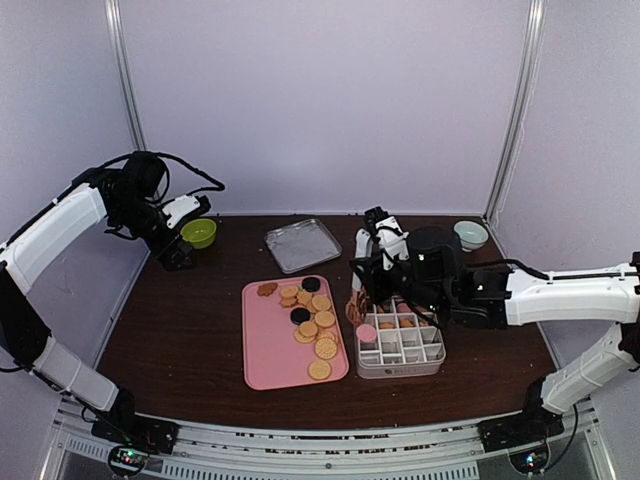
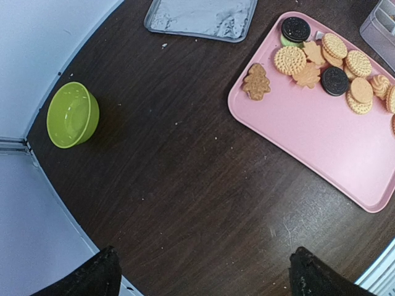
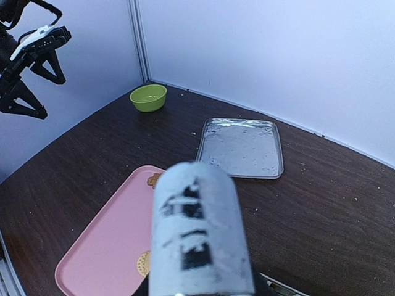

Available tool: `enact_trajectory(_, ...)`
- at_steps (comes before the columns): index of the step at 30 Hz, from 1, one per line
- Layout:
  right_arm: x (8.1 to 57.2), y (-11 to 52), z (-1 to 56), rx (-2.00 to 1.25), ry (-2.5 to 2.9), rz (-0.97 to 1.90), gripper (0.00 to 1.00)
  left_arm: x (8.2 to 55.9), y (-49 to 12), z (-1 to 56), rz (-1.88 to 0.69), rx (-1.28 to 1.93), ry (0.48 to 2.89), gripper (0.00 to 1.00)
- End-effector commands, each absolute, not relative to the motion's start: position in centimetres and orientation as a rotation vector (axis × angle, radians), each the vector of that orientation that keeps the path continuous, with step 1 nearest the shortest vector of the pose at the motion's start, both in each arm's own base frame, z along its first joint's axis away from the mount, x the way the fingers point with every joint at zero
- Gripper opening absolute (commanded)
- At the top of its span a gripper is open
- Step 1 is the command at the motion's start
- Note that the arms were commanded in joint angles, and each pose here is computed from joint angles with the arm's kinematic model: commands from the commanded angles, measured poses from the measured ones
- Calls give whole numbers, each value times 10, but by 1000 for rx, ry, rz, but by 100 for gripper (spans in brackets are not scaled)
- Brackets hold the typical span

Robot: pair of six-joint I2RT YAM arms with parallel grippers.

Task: Pack the cookies
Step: Adjust the fake cookies in the empty pocket of the box.

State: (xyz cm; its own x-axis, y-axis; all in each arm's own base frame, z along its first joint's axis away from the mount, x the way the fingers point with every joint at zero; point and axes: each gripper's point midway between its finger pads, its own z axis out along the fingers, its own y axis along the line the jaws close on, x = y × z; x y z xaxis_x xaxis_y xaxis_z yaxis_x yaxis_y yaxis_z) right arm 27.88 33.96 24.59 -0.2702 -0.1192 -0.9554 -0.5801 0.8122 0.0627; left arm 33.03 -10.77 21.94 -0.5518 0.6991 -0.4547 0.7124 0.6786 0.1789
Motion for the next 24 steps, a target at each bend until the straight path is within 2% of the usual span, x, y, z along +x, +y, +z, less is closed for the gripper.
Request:
enact_trajectory(1,273,326,266,-476,1768,500,29,335,-110,221,-33,1103,2378,98)
enact_trajectory(12,265,310,267,-437,1766,517,29,336,-111,223,-39,1099,2371,98)
enact_trajectory(19,282,308,287,-385,1724,474,30,336,-111,225,-43,1101,2372,98)
enact_trajectory(24,294,306,280,-365,1733,415,30,335,-110,226,-33,1101,2370,98)
